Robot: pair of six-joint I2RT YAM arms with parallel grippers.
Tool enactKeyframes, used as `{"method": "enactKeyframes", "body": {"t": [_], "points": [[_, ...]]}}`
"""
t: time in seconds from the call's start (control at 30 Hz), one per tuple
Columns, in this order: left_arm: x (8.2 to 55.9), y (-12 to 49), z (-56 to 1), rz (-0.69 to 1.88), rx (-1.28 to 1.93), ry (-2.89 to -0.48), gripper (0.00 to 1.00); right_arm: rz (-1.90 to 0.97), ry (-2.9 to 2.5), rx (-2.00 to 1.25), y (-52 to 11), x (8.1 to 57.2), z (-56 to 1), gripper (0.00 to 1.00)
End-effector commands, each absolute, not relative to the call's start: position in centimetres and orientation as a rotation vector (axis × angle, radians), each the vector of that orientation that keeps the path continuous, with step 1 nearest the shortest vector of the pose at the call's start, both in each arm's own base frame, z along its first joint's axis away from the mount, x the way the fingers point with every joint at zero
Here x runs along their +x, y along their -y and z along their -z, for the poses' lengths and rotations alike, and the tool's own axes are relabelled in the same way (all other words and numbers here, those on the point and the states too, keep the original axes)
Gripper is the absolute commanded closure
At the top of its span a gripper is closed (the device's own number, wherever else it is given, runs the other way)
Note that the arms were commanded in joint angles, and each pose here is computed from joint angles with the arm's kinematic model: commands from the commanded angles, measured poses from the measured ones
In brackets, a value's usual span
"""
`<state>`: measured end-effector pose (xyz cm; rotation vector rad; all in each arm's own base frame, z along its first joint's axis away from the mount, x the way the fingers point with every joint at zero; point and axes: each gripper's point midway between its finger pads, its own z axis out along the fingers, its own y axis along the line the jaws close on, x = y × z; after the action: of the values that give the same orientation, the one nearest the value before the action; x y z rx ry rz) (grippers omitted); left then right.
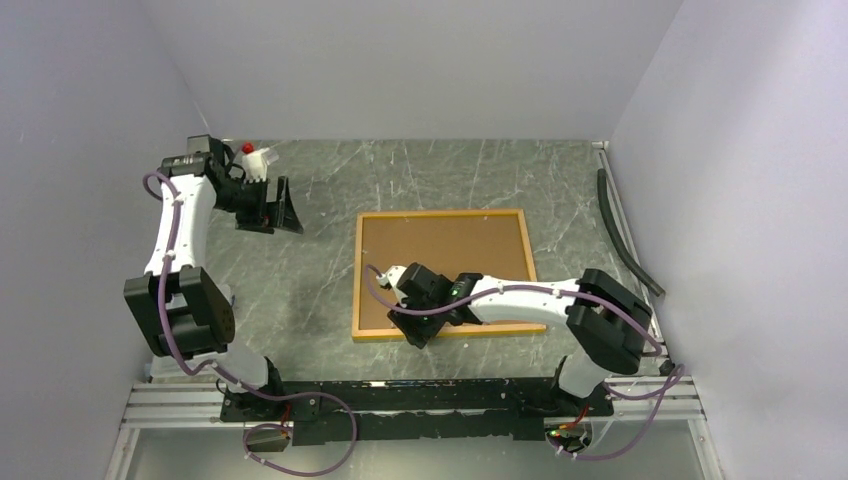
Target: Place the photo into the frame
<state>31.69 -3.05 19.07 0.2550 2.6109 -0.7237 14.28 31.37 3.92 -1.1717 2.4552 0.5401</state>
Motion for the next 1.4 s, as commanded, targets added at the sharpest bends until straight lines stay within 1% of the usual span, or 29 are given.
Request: {"method": "enactKeyframes", "body": {"t": [0.0,0.1,0.23,0.3,0.43,0.47,0.5,0.57,0.77,0.87,0.97,1.07,1.2,1.27,1.3,1.37], "points": [[30.6,1.9,-20.7,0.652,0.226,-2.591,0.05,-0.432,-2.406,-1.206,-31.8,15.1,-3.1,0.44],[30.5,1.9,-21.4,0.645,0.231,-2.575,0.05,-0.351,-2.385,-1.203,-31.6,15.7,-2.9,0.45],[30.4,2.1,-21.8,0.659,0.243,-2.563,0.05,-0.345,-2.355,-1.194,-31.9,16.0,-3.3,0.48],[30.3,2.2,-22.0,0.666,0.254,-2.556,0.05,-0.334,-2.349,-1.193,-31.9,16.1,-3.2,0.56],[29.4,3.5,-22.7,0.75,0.366,-2.496,0.11,-0.31,-2.341,-1.203,-32.2,16.4,-3.2,0.77],[28.8,4.0,-22.7,0.773,0.439,-2.464,0.07,-0.306,-2.333,-1.206,-32.4,16.6,-3.4,0.82],[28.3,4.2,-22.4,0.758,0.507,-2.442,0.06,-0.301,-2.323,-1.209,-32.6,16.8,-3.6,0.88],[27.4,4.1,-21.5,0.71,0.639,-2.396,0.06,-0.304,-2.298,-1.218,-33.5,17.3,-4.5,0.93],[24.7,5.2,-20.7,0.655,0.939,-2.235,0.08,-0.404,-2.199,-1.237,-37.6,18.8,-9.9,1.0],[23.5,6.2,-20.6,0.575,1.117,-2.135,0.1,-0.495,-2.173,-1.218,-39.6,19.3,-13.0,1.0],[23.5,6.2,-19.8,0.368,1.281,-2.041,0.06,-0.594,-2.169,-1.179,-40.9,19.7,-15.6,1.0],[23.9,6.0,-19.0,0.178,1.447,-1.944,0.05,-0.717,-2.178,-1.129,-41.5,20.4,-18.0,1.0],[24.0,7.5,-20.0,0.146,1.557,-1.831,0.05,-0.877,-2.183,-1.068,-41.8,21.4,-20.4,1.0],[23.7,8.3,-19.8,0.13,1.628,-1.791,0.05,-0.888,-2.196,-1.058,-41.5,21.9,-20.6,1.0],[23.7,8.5,-19.6,0.108,1.654,-1.779,0.05,-0.865,-2.211,-1.059,-41.0,22.1,-20.2,0.98],[23.4,8.6,-19.1,0.099,1.668,-1.767,0.05,-0.822,-2.23,-1.057,-40.0,22.0,-18.9,0.86]]}}
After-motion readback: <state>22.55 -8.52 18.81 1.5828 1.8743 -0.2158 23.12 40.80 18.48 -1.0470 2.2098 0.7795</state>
